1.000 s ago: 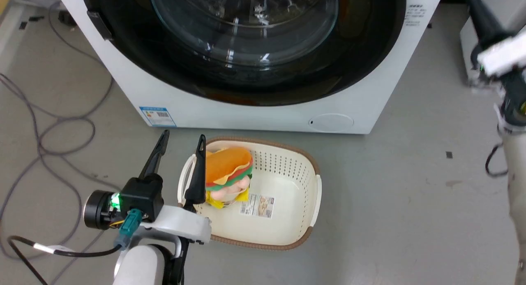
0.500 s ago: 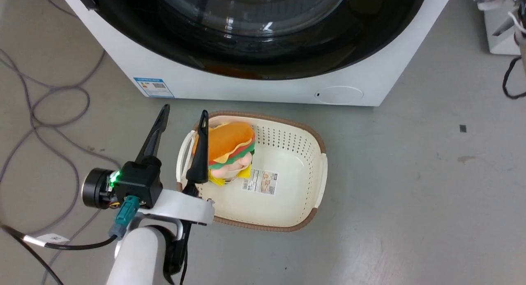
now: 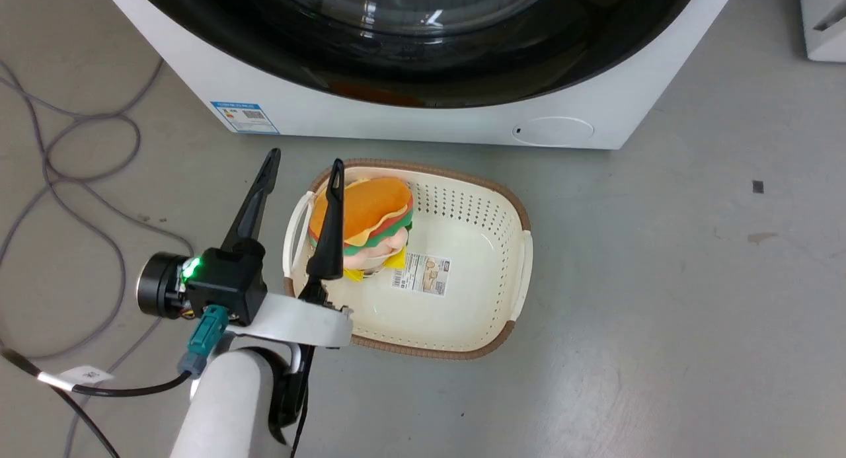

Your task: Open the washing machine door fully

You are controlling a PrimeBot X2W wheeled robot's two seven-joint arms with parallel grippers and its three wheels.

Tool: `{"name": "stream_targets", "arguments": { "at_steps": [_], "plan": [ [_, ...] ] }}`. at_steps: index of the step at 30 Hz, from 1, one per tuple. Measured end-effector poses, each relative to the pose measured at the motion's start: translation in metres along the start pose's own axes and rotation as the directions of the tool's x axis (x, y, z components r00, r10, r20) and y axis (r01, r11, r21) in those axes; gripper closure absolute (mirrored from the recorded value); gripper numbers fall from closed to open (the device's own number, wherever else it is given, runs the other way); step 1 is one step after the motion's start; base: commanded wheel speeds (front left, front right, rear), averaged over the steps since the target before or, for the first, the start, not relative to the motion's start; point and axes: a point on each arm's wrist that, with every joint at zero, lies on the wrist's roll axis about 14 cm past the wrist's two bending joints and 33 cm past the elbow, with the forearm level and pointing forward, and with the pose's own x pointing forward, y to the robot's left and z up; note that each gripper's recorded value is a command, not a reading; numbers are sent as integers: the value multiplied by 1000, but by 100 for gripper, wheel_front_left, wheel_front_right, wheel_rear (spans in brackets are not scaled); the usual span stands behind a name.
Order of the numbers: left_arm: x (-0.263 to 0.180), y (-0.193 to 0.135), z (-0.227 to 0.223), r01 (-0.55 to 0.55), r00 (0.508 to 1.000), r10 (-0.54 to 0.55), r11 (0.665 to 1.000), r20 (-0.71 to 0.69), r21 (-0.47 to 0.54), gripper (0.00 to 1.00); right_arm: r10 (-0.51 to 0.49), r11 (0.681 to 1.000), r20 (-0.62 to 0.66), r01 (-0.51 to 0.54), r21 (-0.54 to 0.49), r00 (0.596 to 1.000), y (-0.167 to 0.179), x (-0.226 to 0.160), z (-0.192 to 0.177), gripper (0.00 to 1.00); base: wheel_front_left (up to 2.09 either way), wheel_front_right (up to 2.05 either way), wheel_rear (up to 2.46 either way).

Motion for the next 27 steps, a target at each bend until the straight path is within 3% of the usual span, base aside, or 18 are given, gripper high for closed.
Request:
{"name": "stream_targets", "arguments": {
  "at_steps": [18,27],
  "plan": [
    [7,-4,-2,15,1000,-14,1000,21,-8,0,-17,1000,-272,14,-15,962,6,2,-17,100,0,0,0],
    [6,-6,6,19,999,-19,1000,43,-7,0,-11,999,-334,-4,-46,942,16,-10,-25,100,0,0,0]
  ]
}}
